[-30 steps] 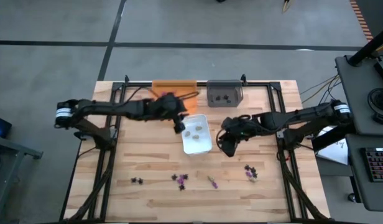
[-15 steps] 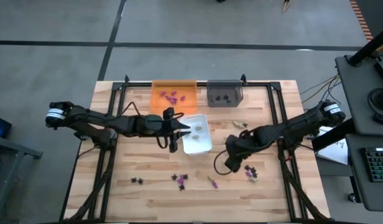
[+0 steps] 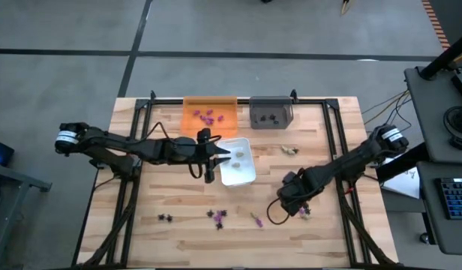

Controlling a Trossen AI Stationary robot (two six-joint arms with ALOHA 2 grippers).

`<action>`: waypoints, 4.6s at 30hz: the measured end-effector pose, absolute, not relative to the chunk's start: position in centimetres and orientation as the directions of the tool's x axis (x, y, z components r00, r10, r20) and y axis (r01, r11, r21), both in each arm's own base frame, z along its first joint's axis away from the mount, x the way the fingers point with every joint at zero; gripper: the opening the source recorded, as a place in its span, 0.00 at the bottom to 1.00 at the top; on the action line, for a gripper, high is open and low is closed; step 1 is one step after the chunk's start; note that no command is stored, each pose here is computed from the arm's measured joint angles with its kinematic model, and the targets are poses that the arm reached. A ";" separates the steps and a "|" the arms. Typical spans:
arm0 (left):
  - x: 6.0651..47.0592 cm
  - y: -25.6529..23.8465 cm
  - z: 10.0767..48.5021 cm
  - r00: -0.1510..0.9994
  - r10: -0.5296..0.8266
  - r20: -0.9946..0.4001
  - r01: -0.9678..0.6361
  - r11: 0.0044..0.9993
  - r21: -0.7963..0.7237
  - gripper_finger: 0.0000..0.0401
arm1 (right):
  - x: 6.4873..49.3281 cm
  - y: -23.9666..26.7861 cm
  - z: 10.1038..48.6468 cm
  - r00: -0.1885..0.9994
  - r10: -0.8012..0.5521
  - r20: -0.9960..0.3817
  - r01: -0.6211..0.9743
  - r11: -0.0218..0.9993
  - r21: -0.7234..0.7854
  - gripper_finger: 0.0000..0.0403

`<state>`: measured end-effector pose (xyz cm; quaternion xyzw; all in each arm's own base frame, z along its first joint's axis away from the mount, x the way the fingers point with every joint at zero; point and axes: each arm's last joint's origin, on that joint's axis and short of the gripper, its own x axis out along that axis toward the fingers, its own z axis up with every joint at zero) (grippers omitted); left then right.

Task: Sort Halloween decoration
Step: Put the black spider toy into the black bin

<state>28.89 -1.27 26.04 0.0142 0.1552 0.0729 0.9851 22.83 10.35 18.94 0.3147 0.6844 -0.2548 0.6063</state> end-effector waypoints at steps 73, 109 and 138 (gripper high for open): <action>28.9 -1.3 26.0 0.940 0.148 -0.306 -0.138 0.989 0.053 0.19 | 24.3 12.0 14.5 -0.131 0.052 -0.990 0.668 0.743 -0.049 0.08; 28.9 -1.3 26.0 0.941 0.144 -0.307 -0.138 0.990 0.042 0.19 | 23.2 12.7 17.9 0.032 0.046 -0.998 -0.006 0.999 0.046 0.24; 28.9 -1.3 25.9 0.940 0.144 -0.308 -0.141 0.989 0.034 0.19 | 22.8 12.3 16.0 0.010 -0.027 -1.000 0.065 0.998 -0.026 0.56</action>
